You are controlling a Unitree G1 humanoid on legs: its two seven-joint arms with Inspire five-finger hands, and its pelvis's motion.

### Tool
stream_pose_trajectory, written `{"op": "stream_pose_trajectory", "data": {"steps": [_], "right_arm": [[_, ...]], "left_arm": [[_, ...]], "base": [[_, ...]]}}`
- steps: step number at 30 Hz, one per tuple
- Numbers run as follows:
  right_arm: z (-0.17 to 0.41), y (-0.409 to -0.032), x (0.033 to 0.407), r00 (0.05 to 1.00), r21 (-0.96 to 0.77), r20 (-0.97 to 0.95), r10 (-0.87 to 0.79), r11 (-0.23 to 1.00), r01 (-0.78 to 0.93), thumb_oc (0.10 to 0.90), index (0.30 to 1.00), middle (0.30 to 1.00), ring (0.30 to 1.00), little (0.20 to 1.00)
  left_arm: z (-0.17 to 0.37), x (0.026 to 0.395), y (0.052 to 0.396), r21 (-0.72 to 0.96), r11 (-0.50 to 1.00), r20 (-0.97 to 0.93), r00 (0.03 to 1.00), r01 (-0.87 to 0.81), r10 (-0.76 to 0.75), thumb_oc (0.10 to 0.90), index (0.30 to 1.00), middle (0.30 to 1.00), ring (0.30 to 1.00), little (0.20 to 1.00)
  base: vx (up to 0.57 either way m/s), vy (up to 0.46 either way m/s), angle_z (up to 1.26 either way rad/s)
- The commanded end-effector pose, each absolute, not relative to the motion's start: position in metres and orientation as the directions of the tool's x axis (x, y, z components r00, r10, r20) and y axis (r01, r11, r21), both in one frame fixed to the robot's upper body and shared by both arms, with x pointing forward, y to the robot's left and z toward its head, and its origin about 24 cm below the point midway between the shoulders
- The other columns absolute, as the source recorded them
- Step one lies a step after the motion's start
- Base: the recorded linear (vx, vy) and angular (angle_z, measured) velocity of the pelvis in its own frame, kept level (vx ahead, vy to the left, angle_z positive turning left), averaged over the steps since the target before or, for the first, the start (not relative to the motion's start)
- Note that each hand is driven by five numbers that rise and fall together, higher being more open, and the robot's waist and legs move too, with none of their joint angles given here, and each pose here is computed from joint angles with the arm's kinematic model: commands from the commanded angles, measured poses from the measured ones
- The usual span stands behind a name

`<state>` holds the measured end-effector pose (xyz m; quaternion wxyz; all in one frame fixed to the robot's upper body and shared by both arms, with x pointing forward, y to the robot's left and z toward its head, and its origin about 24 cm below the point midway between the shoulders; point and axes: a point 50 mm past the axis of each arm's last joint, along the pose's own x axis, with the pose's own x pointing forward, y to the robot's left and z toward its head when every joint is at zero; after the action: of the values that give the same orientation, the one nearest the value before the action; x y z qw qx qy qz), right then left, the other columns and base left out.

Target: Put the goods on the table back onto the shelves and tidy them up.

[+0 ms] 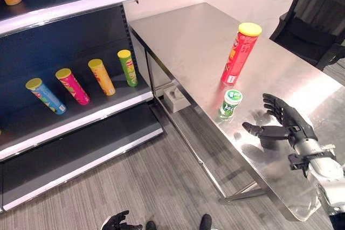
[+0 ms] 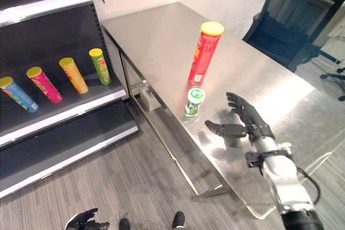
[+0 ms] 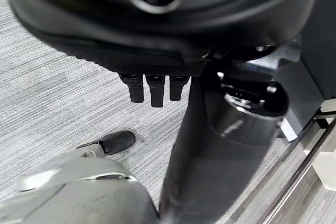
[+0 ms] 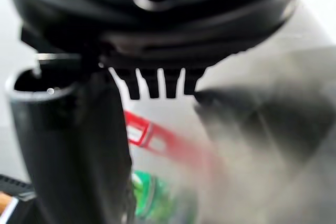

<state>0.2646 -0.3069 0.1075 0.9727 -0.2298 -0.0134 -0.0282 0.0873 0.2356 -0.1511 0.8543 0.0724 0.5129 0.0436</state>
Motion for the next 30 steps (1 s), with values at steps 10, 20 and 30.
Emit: {"op": "stream_pose_trajectory", "data": {"steps": [10,20,30], "right_arm": [[0.149,-0.282,0.303,0.978,-0.516,0.204,0.052,0.854,0.062,0.800,0.900,0.900,0.900,0.900],[0.149,-0.282,0.310,0.984,-0.591,0.165,0.063,0.805,0.048,0.591,0.587,0.587,0.587,0.587],[0.156,-0.279,0.309,0.982,-0.634,0.157,0.103,0.773,0.020,0.400,0.300,0.300,0.300,0.300]], "left_arm": [[-0.151,0.080,0.248,0.218,0.976,-0.873,0.445,-0.003,0.197,0.800,0.900,0.900,0.900,0.900],[-0.151,0.082,0.246,0.217,0.976,-0.869,0.456,0.002,0.192,0.800,0.900,0.900,0.900,0.900],[-0.151,0.085,0.248,0.229,0.973,-0.866,0.455,-0.006,0.206,0.800,0.900,0.900,0.900,0.900]], "base": [[0.01,-0.017,0.08],[0.01,-0.004,0.09],[0.00,0.005,0.06]]}}
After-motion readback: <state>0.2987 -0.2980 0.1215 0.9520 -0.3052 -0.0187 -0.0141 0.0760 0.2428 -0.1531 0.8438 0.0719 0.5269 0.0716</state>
